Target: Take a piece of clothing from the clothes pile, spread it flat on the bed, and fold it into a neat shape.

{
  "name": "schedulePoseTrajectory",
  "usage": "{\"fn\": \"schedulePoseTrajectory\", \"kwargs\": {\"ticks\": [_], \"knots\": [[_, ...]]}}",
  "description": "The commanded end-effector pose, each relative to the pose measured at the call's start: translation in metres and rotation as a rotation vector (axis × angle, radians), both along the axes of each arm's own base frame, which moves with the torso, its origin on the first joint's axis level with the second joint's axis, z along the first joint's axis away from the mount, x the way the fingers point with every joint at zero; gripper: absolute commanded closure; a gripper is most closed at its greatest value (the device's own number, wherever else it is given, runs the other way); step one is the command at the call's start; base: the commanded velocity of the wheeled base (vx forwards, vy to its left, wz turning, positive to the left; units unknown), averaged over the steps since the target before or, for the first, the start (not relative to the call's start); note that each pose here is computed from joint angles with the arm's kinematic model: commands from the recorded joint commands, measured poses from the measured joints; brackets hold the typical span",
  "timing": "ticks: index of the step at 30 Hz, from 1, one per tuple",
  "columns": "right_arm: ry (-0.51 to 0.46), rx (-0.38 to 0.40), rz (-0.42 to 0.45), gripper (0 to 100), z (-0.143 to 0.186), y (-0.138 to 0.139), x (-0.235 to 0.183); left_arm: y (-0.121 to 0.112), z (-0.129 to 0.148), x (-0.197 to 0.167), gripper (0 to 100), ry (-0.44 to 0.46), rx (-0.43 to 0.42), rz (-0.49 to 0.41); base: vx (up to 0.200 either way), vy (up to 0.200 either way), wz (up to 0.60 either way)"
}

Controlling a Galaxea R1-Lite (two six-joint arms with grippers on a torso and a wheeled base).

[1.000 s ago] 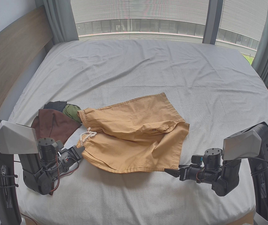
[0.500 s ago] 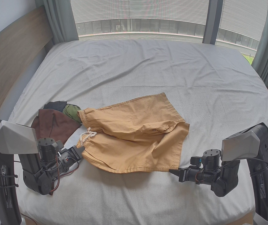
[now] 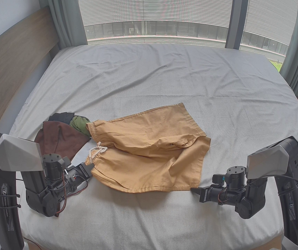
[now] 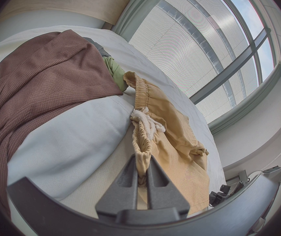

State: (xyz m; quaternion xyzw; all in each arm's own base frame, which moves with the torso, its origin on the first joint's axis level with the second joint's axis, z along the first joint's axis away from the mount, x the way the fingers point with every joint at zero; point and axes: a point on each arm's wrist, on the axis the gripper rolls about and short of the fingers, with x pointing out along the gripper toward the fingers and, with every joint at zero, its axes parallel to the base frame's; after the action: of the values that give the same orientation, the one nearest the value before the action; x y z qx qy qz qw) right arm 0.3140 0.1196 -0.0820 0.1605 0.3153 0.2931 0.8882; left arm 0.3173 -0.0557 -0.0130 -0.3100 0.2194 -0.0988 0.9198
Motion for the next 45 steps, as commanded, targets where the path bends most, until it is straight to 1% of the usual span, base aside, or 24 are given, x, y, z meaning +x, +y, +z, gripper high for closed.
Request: {"fn": "schedulePoseTrajectory", "kwargs": {"ticks": [1, 2, 3, 6, 9, 17, 18, 30, 35, 37, 42, 45], "knots": [[-0.001, -0.001, 0.003, 100, 0.0, 0.0, 0.0, 0.0, -0.001, 0.0, 100, 0.001, 0.0, 0.0, 0.0, 0.0, 0.0], [-0.006, 0.002, 0.002, 100, 0.001, 0.001, 0.001, 0.0, -0.001, 0.0, 100, 0.003, 0.0, 0.0, 0.0, 0.0, 0.0], [-0.01, 0.003, 0.001, 0, 0.001, 0.001, 0.002, 0.0, -0.001, 0.0, 100, 0.003, 0.0, 0.0, 0.0, 0.0, 0.0], [-0.018, 0.006, -0.002, 0, 0.002, 0.002, 0.003, 0.0, -0.001, 0.0, 100, 0.003, 0.0, 0.0, 0.0, 0.0, 0.0], [-0.054, 0.008, -0.019, 0, 0.004, 0.002, 0.008, 0.0, -0.001, 0.0, 100, 0.003, 0.0, 0.0, 0.0, 0.0, 0.0], [-0.046, 0.006, -0.019, 0, -0.001, 0.003, 0.007, 0.0, -0.001, 0.0, 100, 0.003, 0.0, 0.0, 0.0, 0.0, 0.0], [-0.047, 0.005, -0.019, 100, -0.001, 0.003, 0.007, 0.0, -0.001, 0.0, 100, 0.001, 0.0, 0.0, 0.0, 0.0, 0.0], [-0.038, 0.001, -0.022, 100, -0.001, 0.001, 0.006, 0.002, 0.0, 0.0, 100, 0.0, -0.001, 0.006, 0.0, 0.0, 0.0], [-0.028, -0.002, -0.025, 100, 0.011, -0.003, -0.002, 0.004, 0.002, -0.007, 100, 0.016, 0.007, 0.005, 0.0, 0.0, 0.0], [-0.014, -0.01, -0.026, 100, 0.02, -0.007, -0.012, 0.006, 0.002, -0.015, 100, 0.026, 0.044, -0.012, 0.0, 0.0, 0.0], [0.01, -0.029, -0.028, 100, 0.025, -0.015, -0.026, 0.008, -0.004, -0.03, 100, 0.061, 0.137, -0.054, 0.0, 0.0, 0.0], [0.016, -0.045, -0.026, 100, 0.026, -0.018, -0.03, 0.009, -0.007, -0.038, 100, 0.08, 0.176, -0.073, 0.0, 0.0, 0.0]]}}
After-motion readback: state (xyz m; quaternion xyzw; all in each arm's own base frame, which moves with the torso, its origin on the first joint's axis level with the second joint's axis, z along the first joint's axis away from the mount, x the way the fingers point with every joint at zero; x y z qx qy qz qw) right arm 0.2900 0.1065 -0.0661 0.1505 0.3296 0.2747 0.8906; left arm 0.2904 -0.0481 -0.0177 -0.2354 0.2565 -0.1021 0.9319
